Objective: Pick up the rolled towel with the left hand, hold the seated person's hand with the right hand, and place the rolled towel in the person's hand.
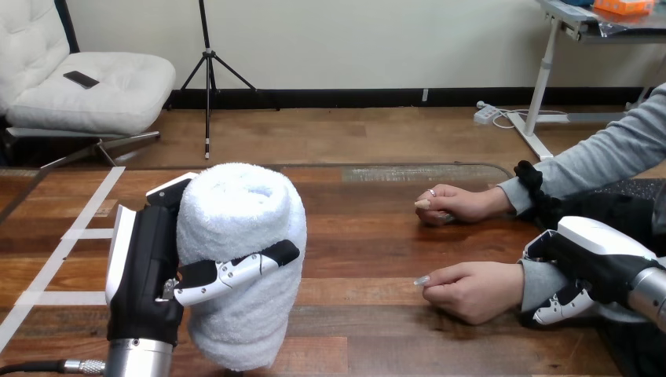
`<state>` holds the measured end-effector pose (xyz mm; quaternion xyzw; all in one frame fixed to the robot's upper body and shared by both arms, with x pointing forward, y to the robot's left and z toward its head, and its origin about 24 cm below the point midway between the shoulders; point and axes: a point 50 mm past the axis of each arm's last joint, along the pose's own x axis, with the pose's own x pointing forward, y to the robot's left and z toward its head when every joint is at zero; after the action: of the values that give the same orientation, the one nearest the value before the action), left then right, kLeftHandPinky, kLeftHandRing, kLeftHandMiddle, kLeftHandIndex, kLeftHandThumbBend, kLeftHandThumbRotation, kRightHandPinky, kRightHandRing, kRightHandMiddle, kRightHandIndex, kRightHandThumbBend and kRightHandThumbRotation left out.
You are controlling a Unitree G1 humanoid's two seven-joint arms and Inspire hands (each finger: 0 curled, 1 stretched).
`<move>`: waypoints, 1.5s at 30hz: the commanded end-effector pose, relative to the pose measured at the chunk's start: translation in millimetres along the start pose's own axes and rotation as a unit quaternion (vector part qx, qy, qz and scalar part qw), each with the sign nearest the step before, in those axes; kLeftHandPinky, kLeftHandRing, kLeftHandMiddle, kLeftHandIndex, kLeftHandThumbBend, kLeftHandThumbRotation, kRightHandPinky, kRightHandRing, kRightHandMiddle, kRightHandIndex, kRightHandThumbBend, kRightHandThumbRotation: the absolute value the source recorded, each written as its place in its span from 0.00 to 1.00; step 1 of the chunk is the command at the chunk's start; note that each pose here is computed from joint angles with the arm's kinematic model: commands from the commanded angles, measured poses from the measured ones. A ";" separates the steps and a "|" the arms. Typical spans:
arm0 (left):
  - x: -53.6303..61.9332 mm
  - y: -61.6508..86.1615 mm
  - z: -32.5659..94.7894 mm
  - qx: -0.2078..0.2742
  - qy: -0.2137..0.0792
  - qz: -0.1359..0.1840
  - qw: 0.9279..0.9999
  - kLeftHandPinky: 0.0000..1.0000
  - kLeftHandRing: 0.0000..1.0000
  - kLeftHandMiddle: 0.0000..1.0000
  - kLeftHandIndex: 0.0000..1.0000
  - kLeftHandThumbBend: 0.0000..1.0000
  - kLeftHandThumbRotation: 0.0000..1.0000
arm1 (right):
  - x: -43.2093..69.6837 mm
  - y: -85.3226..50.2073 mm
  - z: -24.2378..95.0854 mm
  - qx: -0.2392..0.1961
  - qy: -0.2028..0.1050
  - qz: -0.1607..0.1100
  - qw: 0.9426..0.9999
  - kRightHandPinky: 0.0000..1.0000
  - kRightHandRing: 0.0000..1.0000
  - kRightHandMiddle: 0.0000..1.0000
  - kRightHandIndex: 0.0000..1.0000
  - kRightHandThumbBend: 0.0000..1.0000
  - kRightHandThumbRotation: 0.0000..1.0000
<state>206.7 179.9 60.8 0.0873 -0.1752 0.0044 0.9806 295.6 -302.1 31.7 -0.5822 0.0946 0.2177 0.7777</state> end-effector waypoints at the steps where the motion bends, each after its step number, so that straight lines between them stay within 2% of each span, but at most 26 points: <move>1: 15.8 1.2 13.4 -0.004 -0.050 0.007 0.999 0.29 0.33 0.38 0.38 0.72 0.00 | 5.9 -15.9 9.7 -0.014 -0.026 -0.030 0.999 0.32 0.36 0.41 0.42 0.63 0.03; 6: 16.1 1.2 13.4 -0.001 -0.052 0.007 0.999 0.29 0.33 0.38 0.38 0.73 0.00 | 6.0 -16.3 10.8 -0.015 -0.031 -0.036 0.999 0.31 0.35 0.40 0.41 0.59 0.06; 12: 16.2 1.0 13.4 0.000 -0.050 0.007 0.999 0.29 0.33 0.38 0.38 0.73 0.00 | 5.6 -16.4 12.7 -0.007 -0.043 -0.047 0.998 0.27 0.31 0.37 0.37 0.57 0.04; 24: 16.1 0.8 13.0 -0.004 -0.050 0.006 0.999 0.29 0.33 0.37 0.38 0.73 0.00 | 6.5 -16.7 13.0 -0.002 -0.043 -0.051 0.998 0.23 0.27 0.34 0.34 0.52 0.08; 36: 15.9 0.8 12.9 -0.004 -0.048 0.005 0.999 0.29 0.33 0.37 0.38 0.72 0.00 | 6.7 -17.0 14.0 0.016 -0.048 -0.058 0.997 0.21 0.25 0.32 0.32 0.51 0.02; 45: 16.2 1.1 12.2 -0.003 -0.050 0.004 0.999 0.29 0.33 0.37 0.38 0.72 0.00 | 7.2 -17.6 14.4 0.024 -0.048 -0.058 0.997 0.22 0.26 0.33 0.33 0.50 0.01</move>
<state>206.7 179.9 60.8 0.0878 -0.1751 0.0042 0.9806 292.5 -300.2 30.3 -0.5748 0.0735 0.2194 0.7849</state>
